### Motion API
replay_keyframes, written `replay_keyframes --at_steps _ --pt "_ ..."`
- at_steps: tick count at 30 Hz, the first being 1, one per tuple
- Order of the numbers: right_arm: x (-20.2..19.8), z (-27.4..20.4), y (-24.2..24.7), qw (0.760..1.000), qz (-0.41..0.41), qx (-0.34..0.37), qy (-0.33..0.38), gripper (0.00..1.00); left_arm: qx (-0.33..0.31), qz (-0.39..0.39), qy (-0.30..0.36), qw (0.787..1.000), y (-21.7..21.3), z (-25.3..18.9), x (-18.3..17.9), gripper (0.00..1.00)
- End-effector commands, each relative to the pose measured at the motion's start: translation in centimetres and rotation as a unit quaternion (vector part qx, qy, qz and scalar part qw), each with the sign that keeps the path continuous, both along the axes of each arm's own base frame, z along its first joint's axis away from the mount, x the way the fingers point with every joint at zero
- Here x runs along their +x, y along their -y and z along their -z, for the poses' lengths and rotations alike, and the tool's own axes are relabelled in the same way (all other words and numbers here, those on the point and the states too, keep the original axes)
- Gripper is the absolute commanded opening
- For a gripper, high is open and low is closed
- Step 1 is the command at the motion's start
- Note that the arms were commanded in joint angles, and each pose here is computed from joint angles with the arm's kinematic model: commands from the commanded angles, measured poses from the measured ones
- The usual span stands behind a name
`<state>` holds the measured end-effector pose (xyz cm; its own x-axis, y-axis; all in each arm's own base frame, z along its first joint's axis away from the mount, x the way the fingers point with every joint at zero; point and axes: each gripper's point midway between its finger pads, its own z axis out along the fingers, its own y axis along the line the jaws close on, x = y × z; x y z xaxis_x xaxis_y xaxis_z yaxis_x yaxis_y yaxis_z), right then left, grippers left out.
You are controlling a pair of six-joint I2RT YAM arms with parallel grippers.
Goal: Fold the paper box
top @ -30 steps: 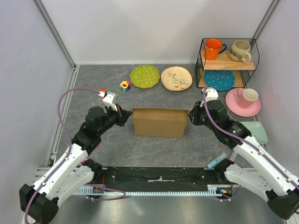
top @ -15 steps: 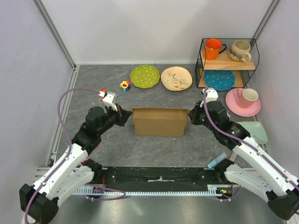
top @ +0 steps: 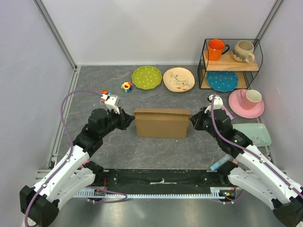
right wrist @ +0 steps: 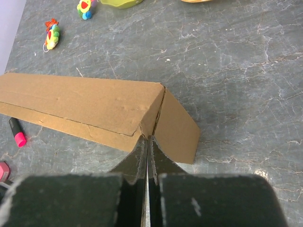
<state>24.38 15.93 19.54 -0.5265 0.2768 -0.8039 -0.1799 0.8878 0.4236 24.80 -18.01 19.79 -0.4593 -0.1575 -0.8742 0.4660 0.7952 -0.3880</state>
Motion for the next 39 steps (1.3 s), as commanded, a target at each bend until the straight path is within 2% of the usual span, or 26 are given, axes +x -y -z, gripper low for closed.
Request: replay_keyframes --at_steps 1,6,18,39 --pt "-1.2 3.9 1.5 0.995 0.011 -0.062 -0.073 0.00 0.021 -0.010 -0.005 1.000 -0.7 -1.5 0.0 0.25" --pt "-1.1 3.7 1.5 0.996 0.013 -0.062 -0.070 0.00 0.016 -0.004 0.028 0.999 -0.6 -4.7 0.2 0.31" --pt "-1.1 3.4 1.4 0.996 0.009 -0.060 -0.067 0.00 0.043 0.003 0.024 0.999 -0.3 -3.5 1.3 0.32" --pt "-1.4 4.1 1.6 0.995 0.006 -0.066 -0.074 0.00 0.036 0.009 0.031 0.999 0.7 -4.6 2.6 0.27"
